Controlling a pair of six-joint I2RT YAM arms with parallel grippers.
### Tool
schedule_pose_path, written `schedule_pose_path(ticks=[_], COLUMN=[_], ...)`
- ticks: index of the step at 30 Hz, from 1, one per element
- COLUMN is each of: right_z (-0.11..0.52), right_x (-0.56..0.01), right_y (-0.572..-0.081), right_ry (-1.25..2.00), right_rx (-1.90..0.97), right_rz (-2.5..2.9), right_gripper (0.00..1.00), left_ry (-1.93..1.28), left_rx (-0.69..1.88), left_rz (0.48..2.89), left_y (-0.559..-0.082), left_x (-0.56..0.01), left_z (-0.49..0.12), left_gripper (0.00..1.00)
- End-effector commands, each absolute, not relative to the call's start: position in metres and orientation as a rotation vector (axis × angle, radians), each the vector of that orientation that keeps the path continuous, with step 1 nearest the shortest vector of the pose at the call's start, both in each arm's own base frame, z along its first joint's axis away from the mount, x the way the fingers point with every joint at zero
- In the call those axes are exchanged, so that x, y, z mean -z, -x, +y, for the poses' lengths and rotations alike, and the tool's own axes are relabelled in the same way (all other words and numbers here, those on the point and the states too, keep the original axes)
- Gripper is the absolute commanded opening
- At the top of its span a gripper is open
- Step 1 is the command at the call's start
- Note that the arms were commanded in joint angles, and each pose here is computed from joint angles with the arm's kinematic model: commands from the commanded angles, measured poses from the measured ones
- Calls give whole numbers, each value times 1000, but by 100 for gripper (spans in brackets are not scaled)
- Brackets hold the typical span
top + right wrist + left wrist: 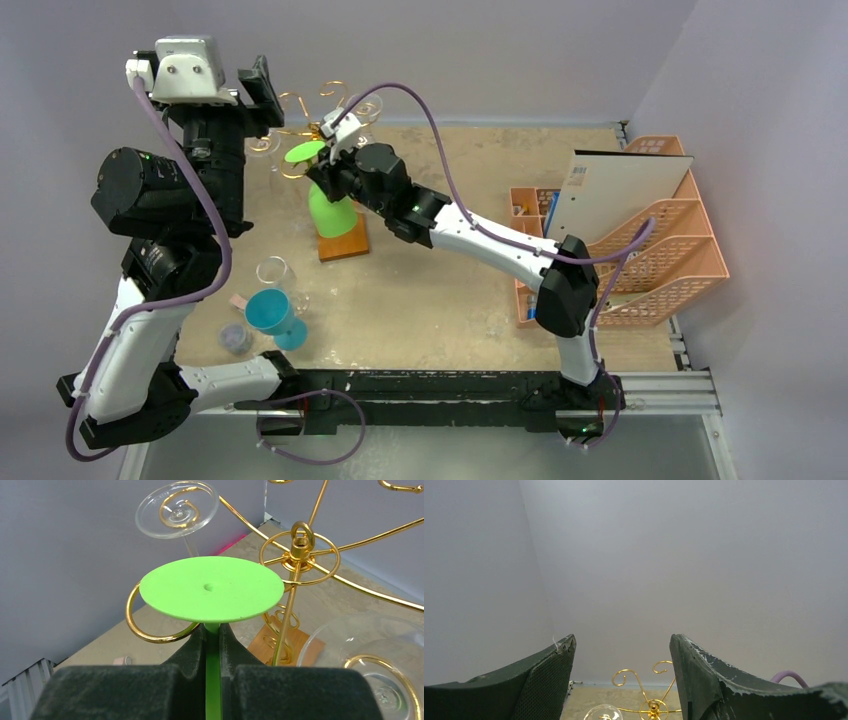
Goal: Place the wine glass upside down on the wine glass rack
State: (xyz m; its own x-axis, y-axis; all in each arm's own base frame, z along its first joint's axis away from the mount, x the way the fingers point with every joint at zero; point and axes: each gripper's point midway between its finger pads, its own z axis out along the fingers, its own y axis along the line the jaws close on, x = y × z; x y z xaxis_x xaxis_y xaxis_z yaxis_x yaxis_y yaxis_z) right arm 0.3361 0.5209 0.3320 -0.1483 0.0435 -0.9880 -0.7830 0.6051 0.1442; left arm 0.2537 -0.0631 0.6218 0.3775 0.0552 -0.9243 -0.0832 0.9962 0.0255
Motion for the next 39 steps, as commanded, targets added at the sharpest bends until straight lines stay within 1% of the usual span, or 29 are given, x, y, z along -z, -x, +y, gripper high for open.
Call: schedule_pose_path(ticks=[1,12,23,34,39], right_z=[523,520,528,534,532], right_x=[-357,-360,-360,-342,-337], right_y=[-336,-354,-354,-345,-343], right_ry=[585,558,563,641,621], right_rx=[-828,-721,-741,-768,-783], right_rz=[1510,1375,1312,1336,1346], right_gripper=[0,0,0,0,0], left_ry=[39,29,23,26,28], left_rx=[-67,-72,-79,-78,-75], left_rz=[1166,1174,1179,1182,1182], left_y=[-253,-259,-264,-264,-263], left_x=[-627,-627,-628,-627,-627], left_z=[-63,-70,-75,-74,-73], left_gripper=[68,68,68,68,68])
